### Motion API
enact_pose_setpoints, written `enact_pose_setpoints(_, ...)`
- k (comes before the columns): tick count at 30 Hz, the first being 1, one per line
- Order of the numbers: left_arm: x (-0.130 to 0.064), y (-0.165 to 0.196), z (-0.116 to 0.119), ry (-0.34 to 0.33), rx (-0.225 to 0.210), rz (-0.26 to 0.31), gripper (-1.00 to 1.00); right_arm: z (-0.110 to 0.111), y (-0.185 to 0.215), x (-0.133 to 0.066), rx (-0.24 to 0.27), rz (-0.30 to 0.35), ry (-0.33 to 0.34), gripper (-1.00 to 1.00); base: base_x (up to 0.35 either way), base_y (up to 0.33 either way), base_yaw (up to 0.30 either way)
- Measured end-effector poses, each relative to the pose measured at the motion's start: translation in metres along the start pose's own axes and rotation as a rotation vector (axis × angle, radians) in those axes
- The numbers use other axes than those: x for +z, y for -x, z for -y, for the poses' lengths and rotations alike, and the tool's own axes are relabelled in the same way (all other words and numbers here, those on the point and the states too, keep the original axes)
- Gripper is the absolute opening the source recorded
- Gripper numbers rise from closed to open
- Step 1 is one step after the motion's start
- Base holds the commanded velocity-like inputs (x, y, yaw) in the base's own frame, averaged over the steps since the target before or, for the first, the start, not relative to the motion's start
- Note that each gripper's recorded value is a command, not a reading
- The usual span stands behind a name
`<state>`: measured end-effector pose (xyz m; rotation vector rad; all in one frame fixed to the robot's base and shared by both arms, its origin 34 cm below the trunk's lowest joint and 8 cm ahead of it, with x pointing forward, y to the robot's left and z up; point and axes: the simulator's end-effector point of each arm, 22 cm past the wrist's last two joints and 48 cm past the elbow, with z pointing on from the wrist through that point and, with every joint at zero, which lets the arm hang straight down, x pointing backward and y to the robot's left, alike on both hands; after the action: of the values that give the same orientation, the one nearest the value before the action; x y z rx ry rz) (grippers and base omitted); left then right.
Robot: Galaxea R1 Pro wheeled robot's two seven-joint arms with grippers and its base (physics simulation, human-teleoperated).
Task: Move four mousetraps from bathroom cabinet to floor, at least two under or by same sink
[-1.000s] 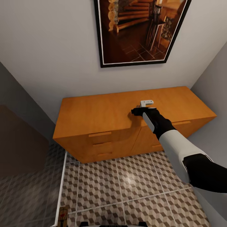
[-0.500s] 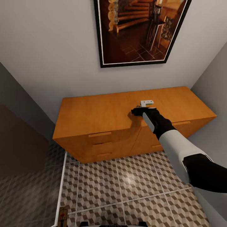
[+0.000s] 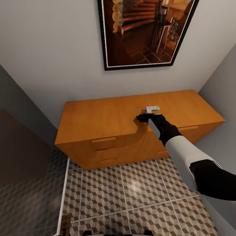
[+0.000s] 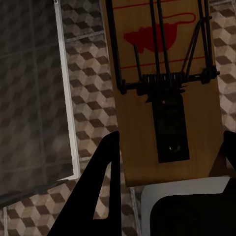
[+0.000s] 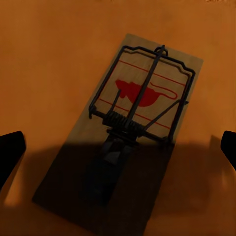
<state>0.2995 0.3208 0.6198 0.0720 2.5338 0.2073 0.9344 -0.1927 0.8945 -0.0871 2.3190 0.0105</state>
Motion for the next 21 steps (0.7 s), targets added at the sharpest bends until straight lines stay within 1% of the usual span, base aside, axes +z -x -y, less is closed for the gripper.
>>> enact_pose_setpoints(17,0.0000,0.0000,0.0002,0.000,0.000,0.000,-1.00,0.0002,0.0009,0.0011,0.001,0.014,-0.002,1.00,0.000,0.000,0.000)
enact_pose_setpoints(18,0.0000,0.0000,0.0002,0.000,0.000,0.000,-1.00,0.0002,0.0009,0.0011,0.001,0.015,-0.002,-1.00,0.000,0.000,0.000)
enact_pose_setpoints(21,0.0000,0.0000,0.0000,0.000,0.000,0.000,-1.00,-0.0007,0.0007,0.0016,0.008,0.017,0.003,-1.00,0.000,0.000,0.000)
